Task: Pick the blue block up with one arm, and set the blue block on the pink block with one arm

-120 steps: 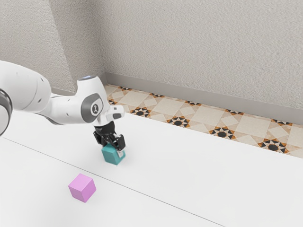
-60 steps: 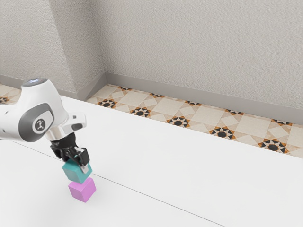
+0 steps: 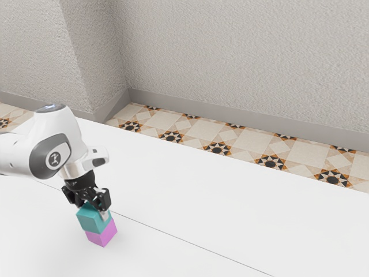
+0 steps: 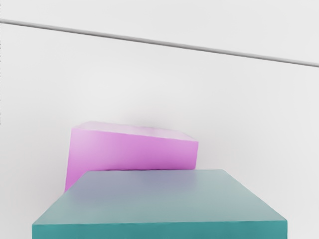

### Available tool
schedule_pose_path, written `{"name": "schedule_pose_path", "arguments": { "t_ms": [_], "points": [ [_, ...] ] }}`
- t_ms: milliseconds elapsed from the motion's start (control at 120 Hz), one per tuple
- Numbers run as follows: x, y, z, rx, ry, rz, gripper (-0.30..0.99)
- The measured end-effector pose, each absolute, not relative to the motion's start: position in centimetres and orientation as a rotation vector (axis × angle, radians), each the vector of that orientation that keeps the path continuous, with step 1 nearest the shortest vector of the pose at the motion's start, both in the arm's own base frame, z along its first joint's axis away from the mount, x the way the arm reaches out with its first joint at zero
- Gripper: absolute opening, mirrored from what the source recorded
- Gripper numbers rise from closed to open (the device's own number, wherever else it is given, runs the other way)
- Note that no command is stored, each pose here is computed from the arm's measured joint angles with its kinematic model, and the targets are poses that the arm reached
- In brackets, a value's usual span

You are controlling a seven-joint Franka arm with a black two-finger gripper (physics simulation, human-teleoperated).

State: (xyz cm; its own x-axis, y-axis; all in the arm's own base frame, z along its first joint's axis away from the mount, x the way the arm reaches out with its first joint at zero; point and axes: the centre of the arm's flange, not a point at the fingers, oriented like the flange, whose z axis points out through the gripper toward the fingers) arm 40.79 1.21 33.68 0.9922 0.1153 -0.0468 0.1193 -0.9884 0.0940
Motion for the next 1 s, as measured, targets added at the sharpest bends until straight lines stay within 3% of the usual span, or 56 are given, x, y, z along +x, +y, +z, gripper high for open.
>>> {"name": "schedule_pose_path", "arguments": {
  "t_ms": [333,517,567,658,733,825,1000],
  "points": [
    [42.4,2.1,33.5,3.067,0.147,-0.071,0.41],
    [42.8,2.1,33.9,3.06,0.144,-0.056,0.56],
    [43.8,2.1,36.4,3.064,0.131,0.025,0.58],
    [48.5,1.7,47.7,3.056,0.074,0.287,0.62],
    [49.6,2.4,54.1,3.052,0.037,0.387,0.64],
    [49.5,2.3,58.1,3.053,-0.026,0.372,0.66],
    [48.1,2.2,58.0,3.053,-0.113,0.211,0.68]
  ]
}}
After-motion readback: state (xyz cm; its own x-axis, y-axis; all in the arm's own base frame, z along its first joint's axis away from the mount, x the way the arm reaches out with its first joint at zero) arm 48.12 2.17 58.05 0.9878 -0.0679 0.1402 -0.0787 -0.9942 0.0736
